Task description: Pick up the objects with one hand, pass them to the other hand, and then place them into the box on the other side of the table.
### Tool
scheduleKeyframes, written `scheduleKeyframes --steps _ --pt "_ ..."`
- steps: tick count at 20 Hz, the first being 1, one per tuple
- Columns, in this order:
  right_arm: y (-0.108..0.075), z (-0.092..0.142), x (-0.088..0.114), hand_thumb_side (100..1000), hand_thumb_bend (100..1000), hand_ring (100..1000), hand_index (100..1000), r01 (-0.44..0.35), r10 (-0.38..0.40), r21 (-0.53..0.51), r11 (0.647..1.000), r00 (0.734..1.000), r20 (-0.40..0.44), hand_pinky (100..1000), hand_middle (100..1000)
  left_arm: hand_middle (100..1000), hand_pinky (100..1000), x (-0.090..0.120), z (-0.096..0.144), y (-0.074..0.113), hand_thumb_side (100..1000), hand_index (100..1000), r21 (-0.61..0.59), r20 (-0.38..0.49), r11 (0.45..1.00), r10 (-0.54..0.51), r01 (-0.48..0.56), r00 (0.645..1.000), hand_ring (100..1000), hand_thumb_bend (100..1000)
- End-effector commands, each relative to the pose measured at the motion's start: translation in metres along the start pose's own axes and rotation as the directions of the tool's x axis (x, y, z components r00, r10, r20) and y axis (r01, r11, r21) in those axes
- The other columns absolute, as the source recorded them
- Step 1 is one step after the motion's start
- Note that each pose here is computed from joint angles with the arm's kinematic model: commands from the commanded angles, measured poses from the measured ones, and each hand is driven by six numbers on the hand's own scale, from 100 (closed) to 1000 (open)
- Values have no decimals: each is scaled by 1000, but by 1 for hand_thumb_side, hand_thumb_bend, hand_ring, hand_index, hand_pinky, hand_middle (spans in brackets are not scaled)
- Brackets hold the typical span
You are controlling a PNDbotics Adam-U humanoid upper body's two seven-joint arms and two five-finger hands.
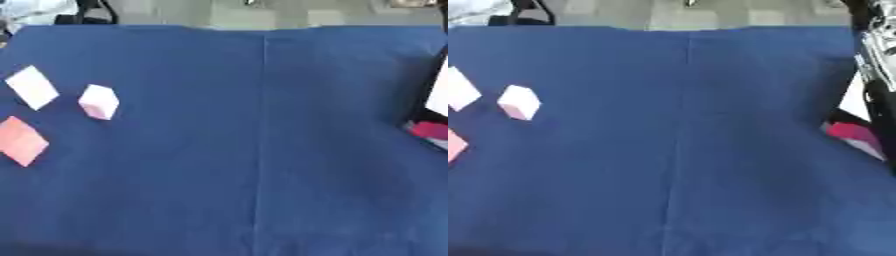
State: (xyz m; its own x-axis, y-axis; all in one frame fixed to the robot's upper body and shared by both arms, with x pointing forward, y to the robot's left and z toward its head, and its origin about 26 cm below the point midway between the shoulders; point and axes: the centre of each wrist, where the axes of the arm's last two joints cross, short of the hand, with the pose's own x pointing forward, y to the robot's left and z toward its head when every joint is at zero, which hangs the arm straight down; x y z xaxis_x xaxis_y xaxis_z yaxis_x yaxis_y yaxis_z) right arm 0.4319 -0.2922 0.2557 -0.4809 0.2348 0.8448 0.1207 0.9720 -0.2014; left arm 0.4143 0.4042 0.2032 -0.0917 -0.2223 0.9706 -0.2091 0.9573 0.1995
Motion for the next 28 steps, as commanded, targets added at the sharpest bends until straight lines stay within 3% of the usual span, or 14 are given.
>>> scheduleKeyframes --steps 1,6,11,14,19,25,28 --pt "-11 -6 17 379 332 839 888 -24 25 -7 1000 998 49 878 856 748 784 19 0 18 517 841 33 40 999 -35 33 999 776 927" --pt "-11 -6 17 379 332 838 886 -27 28 -7 1000 998 48 878 854 746 786 21 3 24 511 832 42 30 996 -74 73 997 770 924" --pt "-13 -7 18 378 333 838 887 -42 42 -4 999 998 49 878 854 762 814 31 10 40 496 853 22 -20 970 -243 244 970 792 881" --pt "-12 -7 19 377 333 838 887 -51 51 -1 999 997 49 878 854 781 838 39 16 51 488 867 -23 -66 923 -384 383 921 815 853" --pt "-11 -8 20 369 348 838 887 -64 63 8 998 997 52 878 853 802 870 52 31 59 446 877 -118 -124 814 -580 568 805 846 832" --pt "-11 -8 20 375 336 837 887 -73 72 11 997 996 51 876 853 809 885 56 42 51 409 871 -219 -167 734 -678 643 716 861 867" --pt "-11 -8 21 372 334 837 887 -77 77 11 997 996 52 876 852 811 892 53 46 48 398 869 -284 -181 711 -699 644 692 867 890"
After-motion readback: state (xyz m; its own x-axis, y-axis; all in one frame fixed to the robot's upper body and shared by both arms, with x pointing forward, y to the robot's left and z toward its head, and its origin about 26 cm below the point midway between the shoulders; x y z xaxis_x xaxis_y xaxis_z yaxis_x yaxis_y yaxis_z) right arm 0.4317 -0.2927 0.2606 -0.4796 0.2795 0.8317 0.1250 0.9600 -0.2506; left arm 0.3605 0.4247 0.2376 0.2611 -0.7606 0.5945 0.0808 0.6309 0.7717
